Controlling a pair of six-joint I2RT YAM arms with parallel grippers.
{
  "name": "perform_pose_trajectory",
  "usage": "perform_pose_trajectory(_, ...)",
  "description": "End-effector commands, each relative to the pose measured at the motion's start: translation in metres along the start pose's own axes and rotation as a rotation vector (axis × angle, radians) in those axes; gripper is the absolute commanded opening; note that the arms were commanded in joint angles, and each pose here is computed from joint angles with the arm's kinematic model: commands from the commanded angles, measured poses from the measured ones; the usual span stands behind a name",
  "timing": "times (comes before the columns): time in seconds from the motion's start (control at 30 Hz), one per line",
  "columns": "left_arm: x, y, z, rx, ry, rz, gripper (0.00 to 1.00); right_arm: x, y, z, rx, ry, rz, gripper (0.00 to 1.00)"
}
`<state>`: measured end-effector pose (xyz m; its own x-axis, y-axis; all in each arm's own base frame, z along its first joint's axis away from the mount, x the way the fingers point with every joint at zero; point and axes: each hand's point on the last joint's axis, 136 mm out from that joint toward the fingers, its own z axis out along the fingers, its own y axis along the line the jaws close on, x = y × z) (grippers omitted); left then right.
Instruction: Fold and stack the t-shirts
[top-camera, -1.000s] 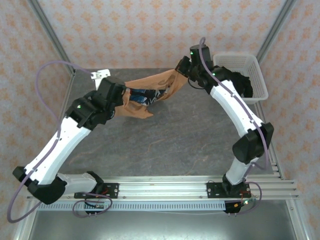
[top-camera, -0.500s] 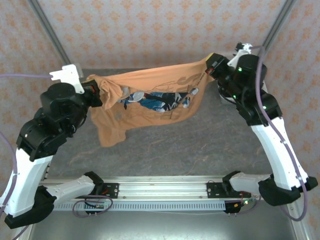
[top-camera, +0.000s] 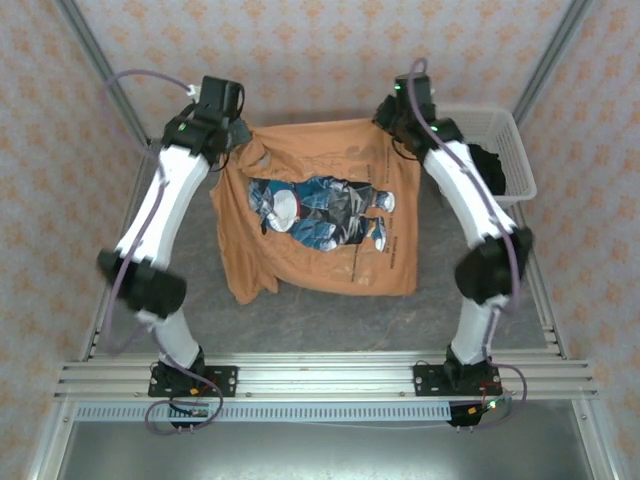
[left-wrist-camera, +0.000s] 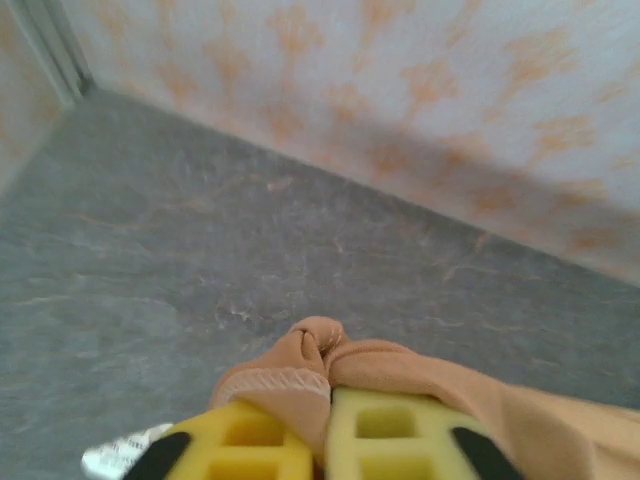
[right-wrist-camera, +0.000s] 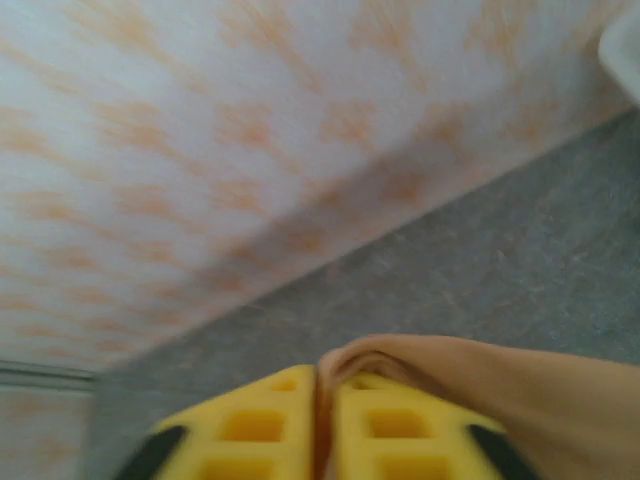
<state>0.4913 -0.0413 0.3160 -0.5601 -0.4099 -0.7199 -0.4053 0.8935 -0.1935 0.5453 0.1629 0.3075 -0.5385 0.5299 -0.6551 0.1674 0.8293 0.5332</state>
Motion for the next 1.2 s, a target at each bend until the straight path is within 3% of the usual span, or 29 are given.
perform_pose_trajectory(0.0,0.007,-0.004,0.034,0.010,0.142,-0.046,0.45,0.026,-0.020,0.040,0.075,0.156,-0.013,0.40)
perform_pose_trajectory(0.07,0.011,-0.003,0.039,-0.012,0.165,-0.034,0.58,0.038,-0.025,0.050,0.096,0.197,-0.012,0.49)
perform_pose_trajectory(0.17,0.035,0.015,0.031,-0.062,0.214,0.020,0.66,0.048,-0.033,0.040,0.110,0.202,0.002,0.55)
perform_pose_trajectory(0.3,0.101,0.073,0.008,-0.196,0.339,0.057,0.65,0.072,-0.056,0.011,0.132,0.222,0.051,0.54)
perform_pose_trajectory(0.4,0.170,0.122,-0.012,-0.308,0.476,0.032,0.63,0.109,-0.075,-0.018,0.147,0.268,0.085,0.52)
perform_pose_trajectory(0.47,0.210,0.153,-0.028,-0.372,0.527,0.015,0.61,0.144,-0.092,-0.040,0.178,0.331,0.102,0.50)
perform_pose_trajectory(0.67,0.284,0.215,-0.052,-0.511,0.645,-0.036,0.57,0.246,-0.132,-0.092,0.244,0.533,0.181,0.46)
perform_pose_trajectory(0.87,0.337,0.228,-0.041,-0.544,0.766,-0.139,0.61,0.306,-0.170,-0.128,0.351,0.721,0.261,0.48)
perform_pose_trajectory(1.17,0.361,0.229,-0.017,-0.549,0.795,-0.153,0.60,0.329,-0.196,-0.148,0.419,0.800,0.244,0.50)
